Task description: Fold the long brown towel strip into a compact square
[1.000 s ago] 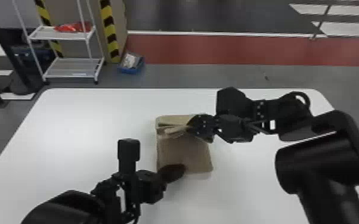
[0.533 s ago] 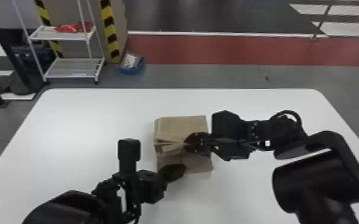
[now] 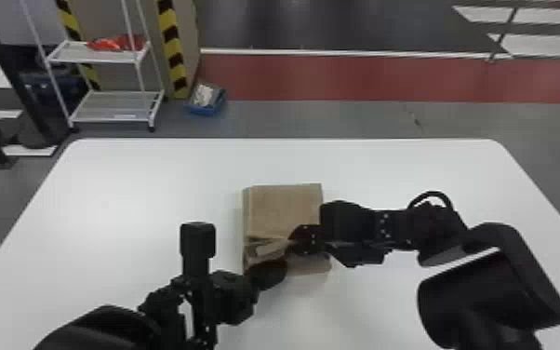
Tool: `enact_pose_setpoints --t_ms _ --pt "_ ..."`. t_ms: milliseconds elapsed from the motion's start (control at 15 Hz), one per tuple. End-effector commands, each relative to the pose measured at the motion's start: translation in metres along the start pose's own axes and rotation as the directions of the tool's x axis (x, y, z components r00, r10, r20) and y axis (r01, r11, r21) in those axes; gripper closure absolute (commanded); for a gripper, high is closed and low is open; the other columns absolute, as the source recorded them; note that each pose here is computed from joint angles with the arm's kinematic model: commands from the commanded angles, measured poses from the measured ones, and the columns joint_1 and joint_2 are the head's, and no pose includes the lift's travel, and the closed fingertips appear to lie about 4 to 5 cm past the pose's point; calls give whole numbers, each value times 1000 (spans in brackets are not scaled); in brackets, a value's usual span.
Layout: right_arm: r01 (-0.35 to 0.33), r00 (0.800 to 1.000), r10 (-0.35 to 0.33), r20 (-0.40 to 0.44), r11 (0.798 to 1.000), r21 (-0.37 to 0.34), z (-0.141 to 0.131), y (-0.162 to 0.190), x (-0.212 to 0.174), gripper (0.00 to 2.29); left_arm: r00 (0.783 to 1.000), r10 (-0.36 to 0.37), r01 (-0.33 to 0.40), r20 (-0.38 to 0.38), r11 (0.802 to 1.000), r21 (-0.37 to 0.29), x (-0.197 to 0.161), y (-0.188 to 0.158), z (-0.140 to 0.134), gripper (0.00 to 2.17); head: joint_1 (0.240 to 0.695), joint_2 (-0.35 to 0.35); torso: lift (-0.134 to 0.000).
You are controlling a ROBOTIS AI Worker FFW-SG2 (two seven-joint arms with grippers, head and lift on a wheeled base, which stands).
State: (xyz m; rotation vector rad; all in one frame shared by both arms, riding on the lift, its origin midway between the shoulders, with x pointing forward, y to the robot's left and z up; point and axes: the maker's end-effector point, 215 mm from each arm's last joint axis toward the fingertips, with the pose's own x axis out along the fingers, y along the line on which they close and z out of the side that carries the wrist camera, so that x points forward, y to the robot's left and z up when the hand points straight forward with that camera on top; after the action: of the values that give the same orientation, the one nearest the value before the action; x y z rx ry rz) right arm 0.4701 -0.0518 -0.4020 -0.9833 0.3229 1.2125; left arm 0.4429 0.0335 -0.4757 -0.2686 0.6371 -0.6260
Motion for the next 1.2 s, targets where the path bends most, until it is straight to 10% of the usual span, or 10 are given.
enact_pose_setpoints --t_ms 0,800,1133 --pt "-4 1000 4 9 1000 -1 4 3 3 1663 1000 -3 3 5 1000 0 -3 -3 1 1801 695 -23 -124" --pt "6 1000 -7 19 999 32 -8 16 -5 1430 1000 1 -1 -1 1000 2 -7 -4 -5 1801 695 -28 -124" --pt "23 997 -26 73 998 54 3 10 -17 56 1000 4 -4 -1 1000 4 -7 -3 -5 1801 695 -32 -124"
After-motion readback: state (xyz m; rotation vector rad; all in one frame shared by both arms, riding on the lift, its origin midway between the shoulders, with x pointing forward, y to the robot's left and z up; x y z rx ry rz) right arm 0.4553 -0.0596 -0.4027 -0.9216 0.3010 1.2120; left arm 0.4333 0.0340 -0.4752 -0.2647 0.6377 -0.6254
